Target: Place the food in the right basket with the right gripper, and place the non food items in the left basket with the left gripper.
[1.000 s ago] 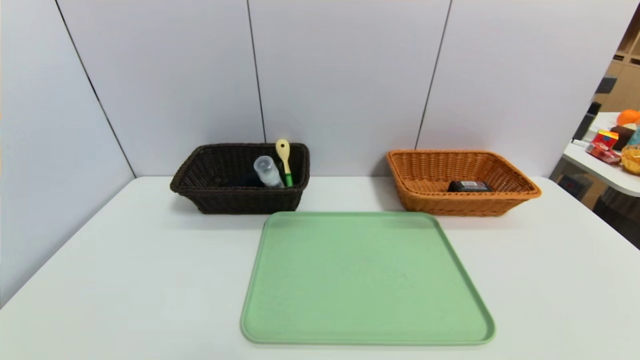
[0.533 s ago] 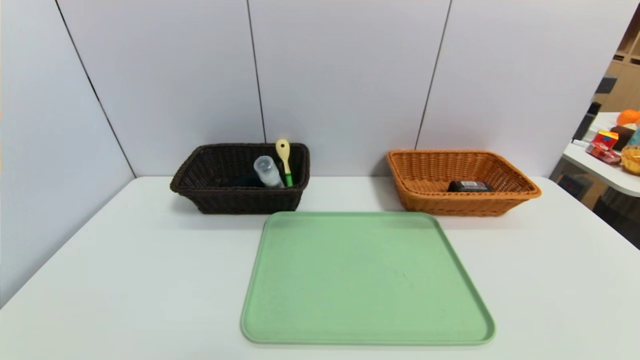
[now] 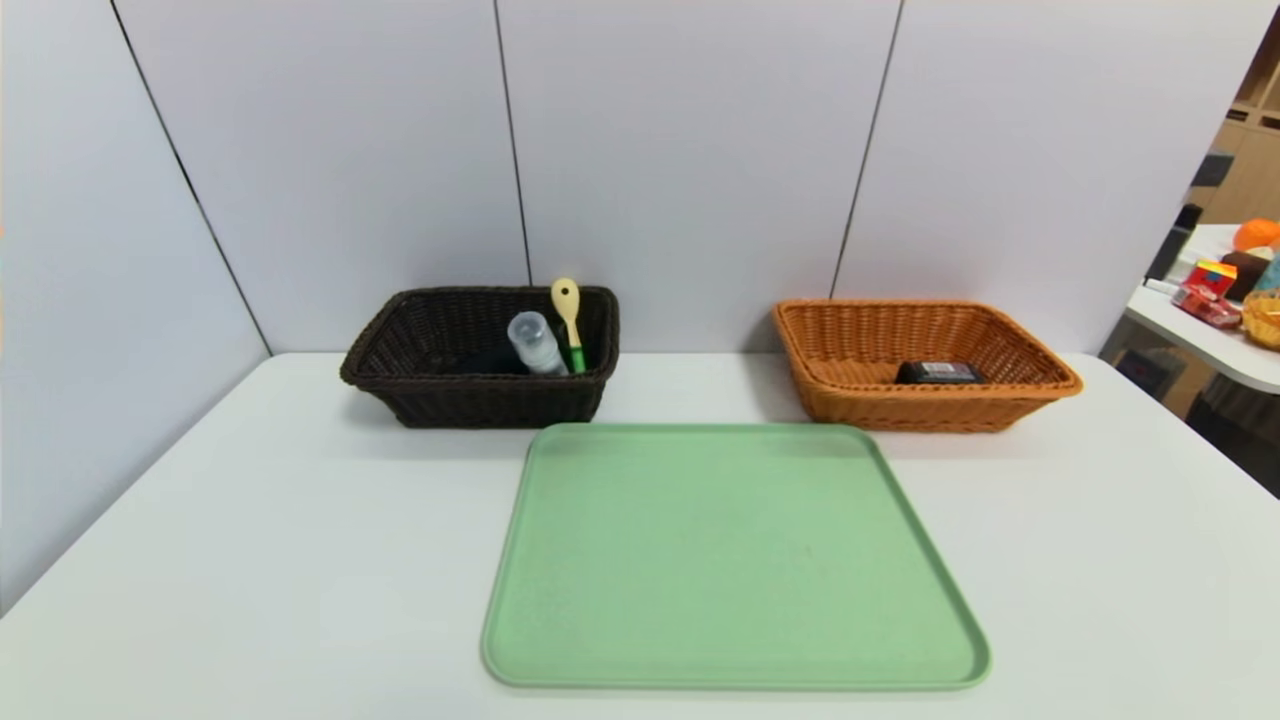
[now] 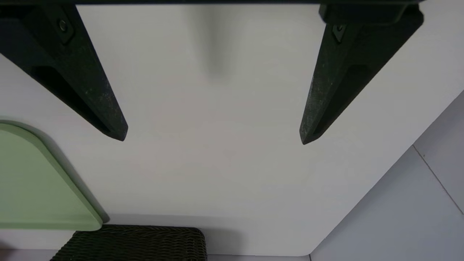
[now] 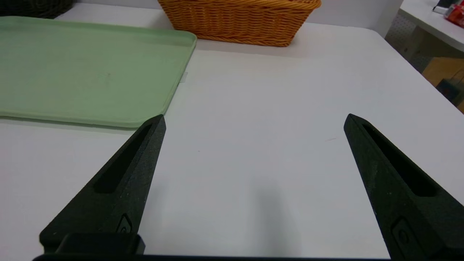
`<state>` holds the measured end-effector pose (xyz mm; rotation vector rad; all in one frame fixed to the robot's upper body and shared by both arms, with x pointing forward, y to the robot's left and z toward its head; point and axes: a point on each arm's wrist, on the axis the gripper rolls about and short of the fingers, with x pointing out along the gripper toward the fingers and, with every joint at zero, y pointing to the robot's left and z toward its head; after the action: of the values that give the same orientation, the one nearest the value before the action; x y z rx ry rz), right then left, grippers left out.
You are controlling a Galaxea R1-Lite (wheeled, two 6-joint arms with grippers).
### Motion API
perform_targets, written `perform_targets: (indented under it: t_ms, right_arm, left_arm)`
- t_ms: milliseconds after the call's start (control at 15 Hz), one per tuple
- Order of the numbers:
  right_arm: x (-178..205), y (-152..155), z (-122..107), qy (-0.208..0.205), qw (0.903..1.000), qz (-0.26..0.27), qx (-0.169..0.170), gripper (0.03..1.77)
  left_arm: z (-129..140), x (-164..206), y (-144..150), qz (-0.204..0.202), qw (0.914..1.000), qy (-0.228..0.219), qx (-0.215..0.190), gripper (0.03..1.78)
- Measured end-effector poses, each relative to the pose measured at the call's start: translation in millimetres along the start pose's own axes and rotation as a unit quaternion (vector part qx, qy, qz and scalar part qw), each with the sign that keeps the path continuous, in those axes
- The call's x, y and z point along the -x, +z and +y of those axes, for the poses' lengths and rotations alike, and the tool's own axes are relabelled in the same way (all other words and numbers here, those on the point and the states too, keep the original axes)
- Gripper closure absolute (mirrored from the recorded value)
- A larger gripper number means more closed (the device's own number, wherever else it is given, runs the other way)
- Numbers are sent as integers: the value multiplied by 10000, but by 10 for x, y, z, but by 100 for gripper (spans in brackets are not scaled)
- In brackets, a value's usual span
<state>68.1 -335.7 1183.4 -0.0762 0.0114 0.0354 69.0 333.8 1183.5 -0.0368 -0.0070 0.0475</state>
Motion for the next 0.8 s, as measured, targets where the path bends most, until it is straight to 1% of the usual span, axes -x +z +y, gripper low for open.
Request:
perform_targets:
  t_ms: [133,333,800]
  right_arm:
    - [1,-1,0,-5,10000,16,-39,10]
    - [3,-2,-4,-103,9996,45,-268,10]
    - [3,5,-9,-168,9990,16,-411,10]
  left_arm:
    - [0,0,2,-10,10000,8,27,12]
    - [1,0,2,-8,10000,18,97,12]
    - [1,-1,2,-5,9999,19,121,12]
